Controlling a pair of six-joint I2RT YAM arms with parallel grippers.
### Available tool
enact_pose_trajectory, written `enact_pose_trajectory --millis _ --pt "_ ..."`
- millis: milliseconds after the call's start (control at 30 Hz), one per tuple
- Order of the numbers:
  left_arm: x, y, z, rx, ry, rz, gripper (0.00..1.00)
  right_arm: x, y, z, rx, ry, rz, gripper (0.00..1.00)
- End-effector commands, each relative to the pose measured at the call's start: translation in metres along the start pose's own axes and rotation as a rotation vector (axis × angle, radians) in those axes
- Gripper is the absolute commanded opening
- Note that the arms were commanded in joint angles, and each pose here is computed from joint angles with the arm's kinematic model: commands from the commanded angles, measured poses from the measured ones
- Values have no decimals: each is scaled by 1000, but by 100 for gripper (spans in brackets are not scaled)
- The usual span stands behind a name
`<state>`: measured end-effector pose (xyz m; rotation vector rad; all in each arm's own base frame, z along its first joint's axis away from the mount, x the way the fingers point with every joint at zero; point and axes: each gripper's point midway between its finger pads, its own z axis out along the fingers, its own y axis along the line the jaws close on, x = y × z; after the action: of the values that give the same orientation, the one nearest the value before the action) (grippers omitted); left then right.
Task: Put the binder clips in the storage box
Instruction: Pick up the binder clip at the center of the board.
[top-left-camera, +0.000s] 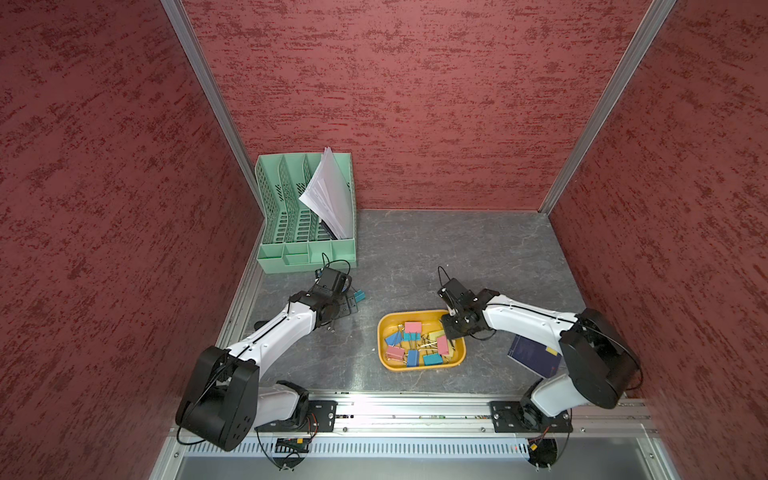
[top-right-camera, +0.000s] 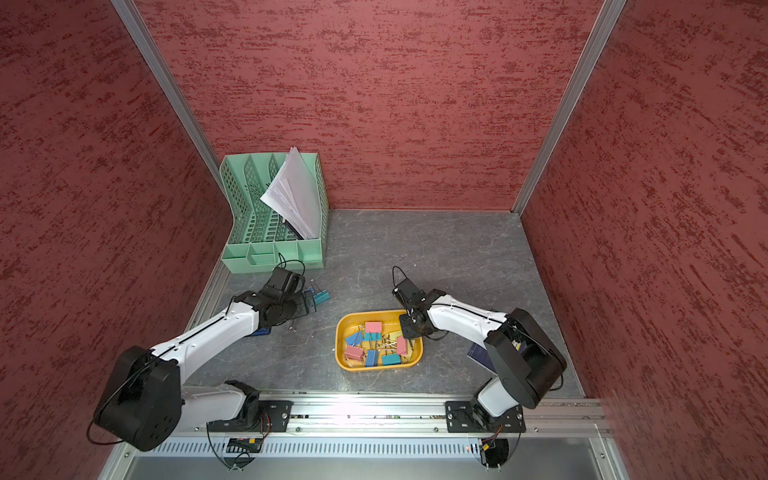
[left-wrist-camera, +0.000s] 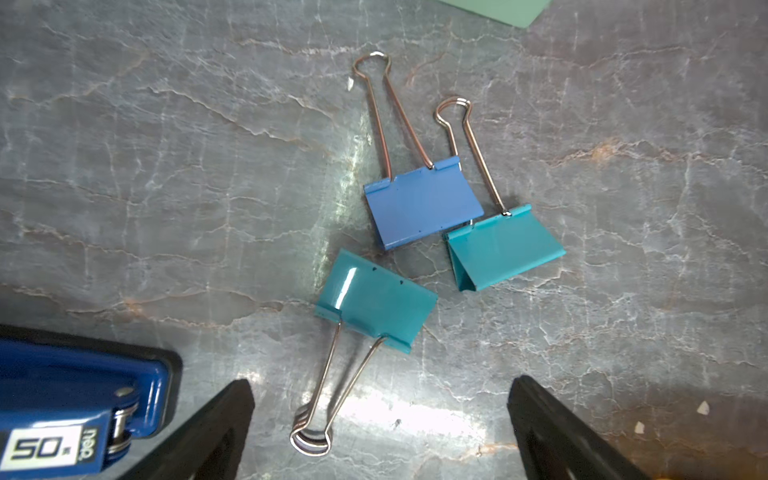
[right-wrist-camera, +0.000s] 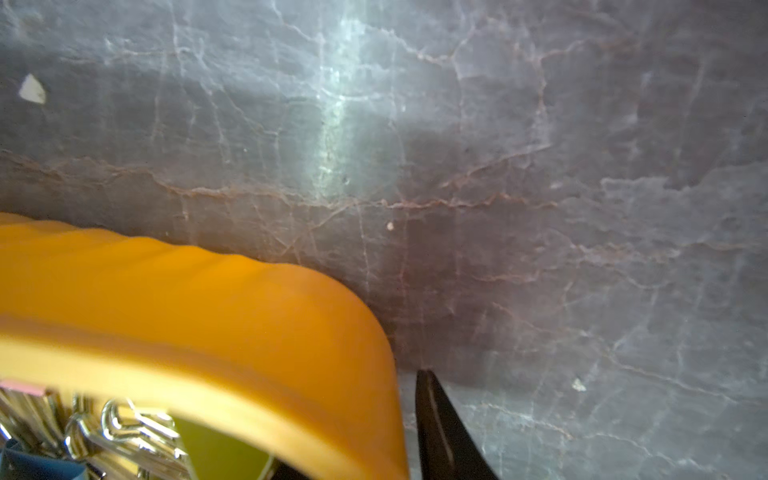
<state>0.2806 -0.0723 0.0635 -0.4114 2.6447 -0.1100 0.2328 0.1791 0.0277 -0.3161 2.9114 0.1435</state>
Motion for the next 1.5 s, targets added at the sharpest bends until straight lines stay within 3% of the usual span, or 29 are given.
enact_pose_trajectory --millis 0,200,533,833,1233,1467 --pt "-1 -4 1 46 29 49 100 -6 1 -6 -8 -16 7 31" --pt "-4 -8 15 98 97 30 97 -7 1 -6 -4 -14 8 31" --pt "1 -4 39 68 150 15 91 -5 -3 -8 11 -13 8 31" --pt "-7 -5 44 67 134 21 84 -6 -2 -5 14 -5 5 31" --pt "-9 -9 45 87 121 36 61 -6 -3 -4 20 2 6 31" --pt "-8 -13 35 103 99 51 58 -5 -2 -1 18 8 7 30"
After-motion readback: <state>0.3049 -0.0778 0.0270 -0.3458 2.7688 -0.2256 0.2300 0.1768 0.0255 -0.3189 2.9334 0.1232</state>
